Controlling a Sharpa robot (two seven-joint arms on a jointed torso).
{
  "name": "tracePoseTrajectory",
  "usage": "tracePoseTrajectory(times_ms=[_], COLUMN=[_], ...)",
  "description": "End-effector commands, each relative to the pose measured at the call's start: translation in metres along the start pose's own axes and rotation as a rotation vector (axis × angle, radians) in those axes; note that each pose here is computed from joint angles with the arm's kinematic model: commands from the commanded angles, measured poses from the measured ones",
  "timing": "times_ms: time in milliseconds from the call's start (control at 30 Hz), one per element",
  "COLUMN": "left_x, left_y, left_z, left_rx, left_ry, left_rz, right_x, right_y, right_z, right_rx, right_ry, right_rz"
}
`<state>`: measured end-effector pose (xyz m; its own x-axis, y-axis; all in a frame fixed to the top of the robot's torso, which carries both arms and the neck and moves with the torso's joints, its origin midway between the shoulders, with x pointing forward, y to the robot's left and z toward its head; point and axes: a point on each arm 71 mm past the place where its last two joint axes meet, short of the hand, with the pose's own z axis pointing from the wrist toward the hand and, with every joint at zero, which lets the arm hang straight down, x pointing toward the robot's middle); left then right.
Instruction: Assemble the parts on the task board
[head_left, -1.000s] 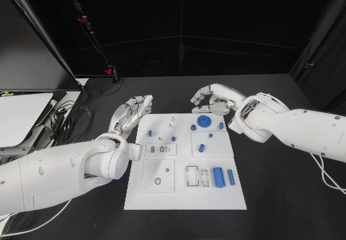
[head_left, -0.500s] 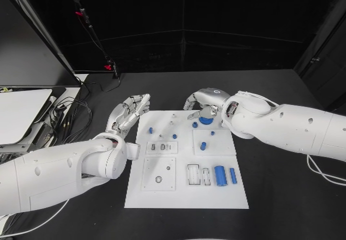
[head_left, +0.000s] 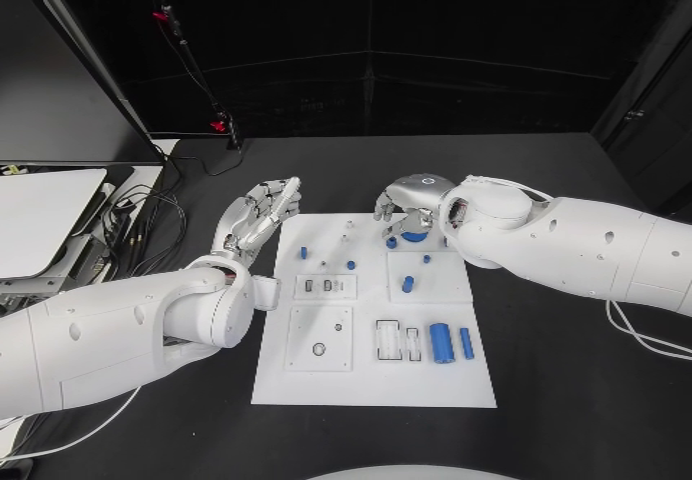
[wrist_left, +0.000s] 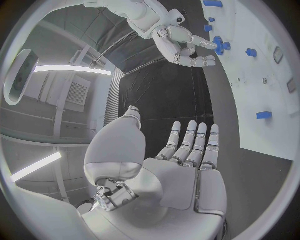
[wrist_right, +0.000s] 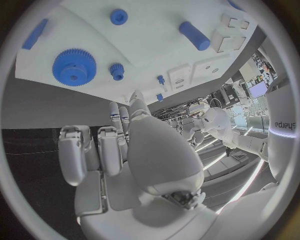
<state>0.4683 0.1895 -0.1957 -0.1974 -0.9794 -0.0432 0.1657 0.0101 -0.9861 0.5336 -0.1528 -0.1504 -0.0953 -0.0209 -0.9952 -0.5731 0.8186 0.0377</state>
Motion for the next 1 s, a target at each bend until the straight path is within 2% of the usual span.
tracePoseTrajectory(times_ms=[33, 600, 1000], left_x=[0.0011, -0.0005, -0.0011], left_y=[-0.0223, -0.0221, -0.0218], left_z=[-0.0024, -0.0016, -0.0015], left_rx=[0.304, 0.300, 0.295], left_ry=[0.013, 0.009, 0.009], left_rz=[-0.004, 0.000, 0.001], right_x=[0.004, 0.016, 0.023], right_y=[-0.001, -0.003, -0.001], right_z=[0.000, 0.005, 0.009], right_rx=[0.014, 0.059, 0.066], right_ry=[0.061, 0.146, 0.170], right_rz=[-0.037, -0.071, -0.101])
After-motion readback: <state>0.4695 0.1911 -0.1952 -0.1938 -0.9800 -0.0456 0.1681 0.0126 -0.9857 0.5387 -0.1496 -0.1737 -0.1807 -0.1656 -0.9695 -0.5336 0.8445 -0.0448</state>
